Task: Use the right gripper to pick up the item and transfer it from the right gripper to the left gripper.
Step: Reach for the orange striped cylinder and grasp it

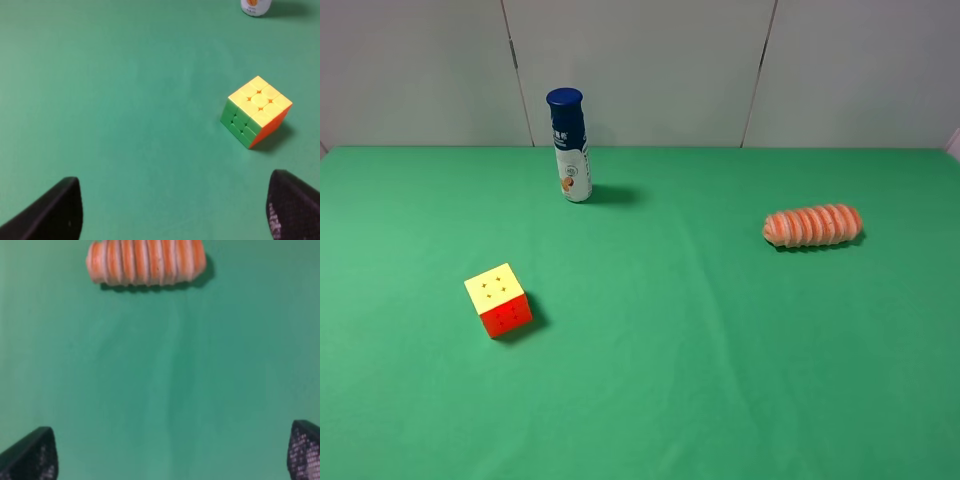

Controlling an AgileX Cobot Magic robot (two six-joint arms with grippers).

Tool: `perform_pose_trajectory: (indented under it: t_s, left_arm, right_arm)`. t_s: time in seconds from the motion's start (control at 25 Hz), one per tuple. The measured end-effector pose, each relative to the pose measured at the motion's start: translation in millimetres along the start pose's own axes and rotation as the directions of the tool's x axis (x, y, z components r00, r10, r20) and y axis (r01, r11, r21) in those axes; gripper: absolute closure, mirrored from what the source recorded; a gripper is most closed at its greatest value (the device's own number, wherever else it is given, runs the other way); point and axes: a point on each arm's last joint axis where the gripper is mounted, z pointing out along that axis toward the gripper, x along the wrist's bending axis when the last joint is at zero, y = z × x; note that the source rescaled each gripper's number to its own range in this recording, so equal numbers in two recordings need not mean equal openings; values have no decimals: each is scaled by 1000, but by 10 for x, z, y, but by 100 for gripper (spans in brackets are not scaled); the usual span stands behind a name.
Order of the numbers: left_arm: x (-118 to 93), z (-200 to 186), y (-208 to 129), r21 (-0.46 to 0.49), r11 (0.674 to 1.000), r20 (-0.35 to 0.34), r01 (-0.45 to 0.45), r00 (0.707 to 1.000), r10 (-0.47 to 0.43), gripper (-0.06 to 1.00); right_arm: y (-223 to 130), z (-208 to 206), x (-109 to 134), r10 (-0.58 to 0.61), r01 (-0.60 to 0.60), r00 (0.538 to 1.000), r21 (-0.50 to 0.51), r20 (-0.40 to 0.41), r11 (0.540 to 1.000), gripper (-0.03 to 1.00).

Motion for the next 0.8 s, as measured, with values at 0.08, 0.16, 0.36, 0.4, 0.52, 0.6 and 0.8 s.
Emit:
perform_pose_trajectory:
  t_s: [0.08,0.16,0.36,0.4,0.52,0.6,0.8]
  left_arm:
    - [0,0,0,0,1000,0,0,1000,0,11]
    - [-5,0,0,0,1000,5,3,1000,-3,11]
    - [-5,0,0,0,1000,5,3,1000,-3,11]
    - [-5,0,0,0,1000,5,3,1000,-3,11]
    - [0,0,0,0,1000,0,0,1000,0,11]
    - [0,0,0,0,1000,0,0,1000,0,11]
    - [0,0,0,0,1000,0,0,1000,0,11]
  right_arm:
    - [224,172,-7,-111,111,994,48,-13,993,-3]
    - [452,346,5,-243,244,969,38,-42,969,-3]
    - [888,939,69,-577,583,805,7,-140,812,-3]
    - [932,1069,80,-619,630,767,16,-170,776,-3]
    - [1022,1422,105,-699,728,671,38,-247,685,-3]
    - [1085,1620,111,-738,777,612,44,-285,628,-3]
    - [1223,2072,127,-793,859,489,39,-364,511,-3]
